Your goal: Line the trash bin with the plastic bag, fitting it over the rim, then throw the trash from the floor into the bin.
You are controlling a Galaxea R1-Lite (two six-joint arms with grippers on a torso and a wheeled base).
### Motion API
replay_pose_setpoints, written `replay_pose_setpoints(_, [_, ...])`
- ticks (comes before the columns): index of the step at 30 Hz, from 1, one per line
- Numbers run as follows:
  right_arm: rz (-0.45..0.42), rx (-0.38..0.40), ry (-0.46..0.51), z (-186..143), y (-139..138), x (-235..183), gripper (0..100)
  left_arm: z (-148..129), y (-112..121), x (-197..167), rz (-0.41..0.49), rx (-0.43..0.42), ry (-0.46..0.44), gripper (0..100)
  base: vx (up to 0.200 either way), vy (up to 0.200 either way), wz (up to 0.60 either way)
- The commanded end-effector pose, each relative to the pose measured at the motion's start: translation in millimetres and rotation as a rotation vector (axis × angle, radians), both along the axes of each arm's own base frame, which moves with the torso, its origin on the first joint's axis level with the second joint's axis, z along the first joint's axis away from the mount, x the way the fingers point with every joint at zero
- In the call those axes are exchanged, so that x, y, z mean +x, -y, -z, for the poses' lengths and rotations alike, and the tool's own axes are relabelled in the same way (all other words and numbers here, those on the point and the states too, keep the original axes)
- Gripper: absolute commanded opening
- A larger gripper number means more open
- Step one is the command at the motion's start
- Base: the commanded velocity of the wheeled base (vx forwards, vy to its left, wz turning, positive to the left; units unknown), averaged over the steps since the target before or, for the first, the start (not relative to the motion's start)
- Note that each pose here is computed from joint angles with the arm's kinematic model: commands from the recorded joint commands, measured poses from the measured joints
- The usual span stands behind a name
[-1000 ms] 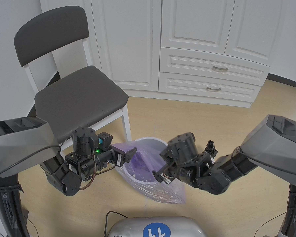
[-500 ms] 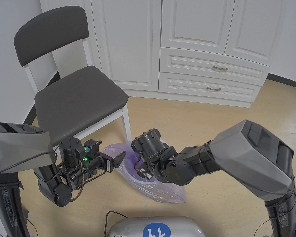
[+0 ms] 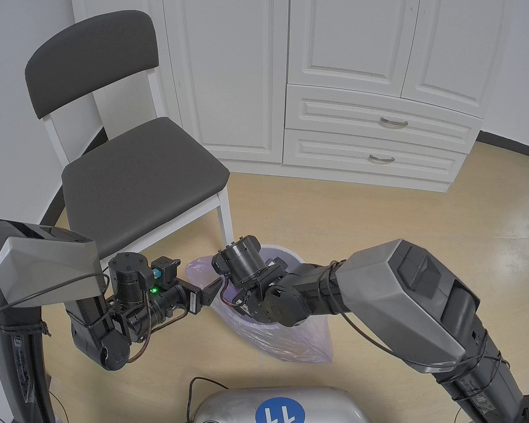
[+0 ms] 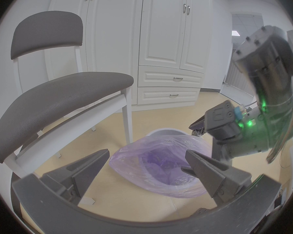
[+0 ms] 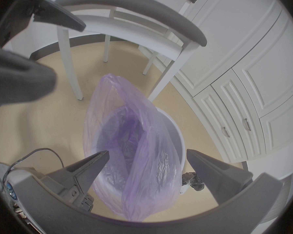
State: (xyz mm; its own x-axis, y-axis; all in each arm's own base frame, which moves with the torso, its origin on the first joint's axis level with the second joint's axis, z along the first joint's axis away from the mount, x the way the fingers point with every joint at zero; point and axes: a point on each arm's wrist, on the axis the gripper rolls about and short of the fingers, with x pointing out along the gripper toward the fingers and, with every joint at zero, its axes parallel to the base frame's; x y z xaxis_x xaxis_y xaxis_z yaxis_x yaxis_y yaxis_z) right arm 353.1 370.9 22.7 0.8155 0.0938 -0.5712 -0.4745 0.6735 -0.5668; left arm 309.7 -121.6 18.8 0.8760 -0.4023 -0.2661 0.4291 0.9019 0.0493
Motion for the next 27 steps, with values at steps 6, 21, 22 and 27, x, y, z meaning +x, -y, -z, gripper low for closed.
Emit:
replay_pose_setpoints(6, [0.045,-0.069,-0.039,43.9,1.0,17.6,100,1.8,0.3,1.3,-0.001,0.002,0.001,100,0.000,0.000,0.00])
replay_pose_setpoints(21, [0.137,-0.025,0.021,2.8,33.3,47.0,0,9.2,0.0,2.1,-0.002,0.011,-0.019,100,0.000,0.000,0.00])
replay_pose_setpoints(22, [0.145,-0.020,0.025,0.3,36.9,50.1,0,10.3,0.1,2.1,-0.001,0.012,-0.022,100,0.000,0.000,0.00])
replay_pose_setpoints(27, [0.183,0.007,0.040,-3.9,55.8,67.2,0,14.9,0.6,2.0,0.006,0.033,-0.027,100,0.000,0.000,0.00])
